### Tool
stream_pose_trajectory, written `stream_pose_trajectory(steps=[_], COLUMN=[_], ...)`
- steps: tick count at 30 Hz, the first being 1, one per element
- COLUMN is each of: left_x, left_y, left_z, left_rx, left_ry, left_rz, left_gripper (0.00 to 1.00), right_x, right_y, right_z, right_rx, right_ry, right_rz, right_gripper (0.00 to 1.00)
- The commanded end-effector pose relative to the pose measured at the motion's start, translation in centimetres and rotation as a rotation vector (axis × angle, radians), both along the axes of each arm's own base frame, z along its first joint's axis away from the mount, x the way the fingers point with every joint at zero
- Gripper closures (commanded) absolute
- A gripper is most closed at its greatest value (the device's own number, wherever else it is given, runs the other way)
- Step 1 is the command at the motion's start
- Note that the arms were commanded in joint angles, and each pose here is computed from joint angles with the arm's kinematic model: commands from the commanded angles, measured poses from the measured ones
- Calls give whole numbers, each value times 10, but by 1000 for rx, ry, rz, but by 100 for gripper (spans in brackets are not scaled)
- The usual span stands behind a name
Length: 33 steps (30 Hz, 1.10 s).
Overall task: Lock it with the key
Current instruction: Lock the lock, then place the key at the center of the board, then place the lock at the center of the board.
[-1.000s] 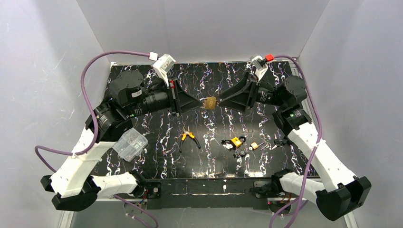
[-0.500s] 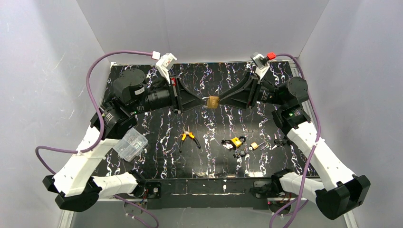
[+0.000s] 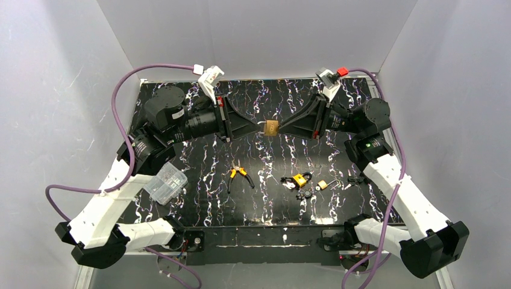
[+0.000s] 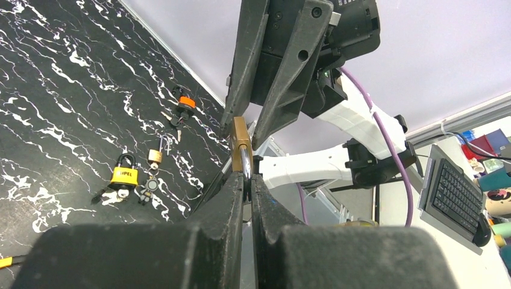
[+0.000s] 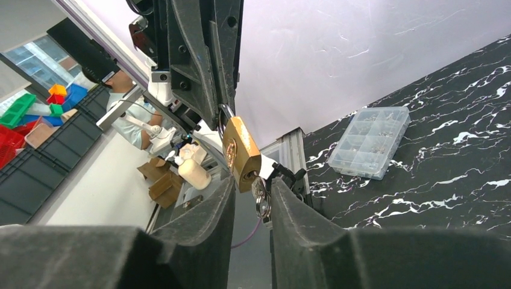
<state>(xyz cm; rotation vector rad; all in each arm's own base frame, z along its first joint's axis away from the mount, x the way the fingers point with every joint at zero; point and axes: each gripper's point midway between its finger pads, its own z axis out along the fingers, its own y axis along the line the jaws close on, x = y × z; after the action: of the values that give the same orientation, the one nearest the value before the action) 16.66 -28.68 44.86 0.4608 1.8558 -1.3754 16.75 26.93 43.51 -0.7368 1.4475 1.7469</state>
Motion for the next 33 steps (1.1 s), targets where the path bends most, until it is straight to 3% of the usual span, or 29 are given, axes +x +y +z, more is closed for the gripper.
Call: stream_pose_trajectory(steps=[1, 7, 23, 27, 33], left_x=[1, 3, 27, 58, 122], left_y=[0, -1, 33, 36, 14], left_z=[11, 9, 10, -17, -91], left_rx=[-44, -39, -27, 39, 160], left_ry=[-33, -32, -99, -22, 112], left_rz=[-7, -5, 135, 254, 368], left_gripper=[100, 100, 100, 100, 100], right_x=[-8, -8, 16, 57, 133], right_y=[-3, -2, -20, -31, -47], right_z=[8, 9, -13, -44, -130], right_rx=[21, 19, -11, -115, -368], right_ry=[-46, -43, 11, 131, 409], right_rz=[18, 19, -59, -250, -569], right_gripper=[68, 99, 99, 99, 99])
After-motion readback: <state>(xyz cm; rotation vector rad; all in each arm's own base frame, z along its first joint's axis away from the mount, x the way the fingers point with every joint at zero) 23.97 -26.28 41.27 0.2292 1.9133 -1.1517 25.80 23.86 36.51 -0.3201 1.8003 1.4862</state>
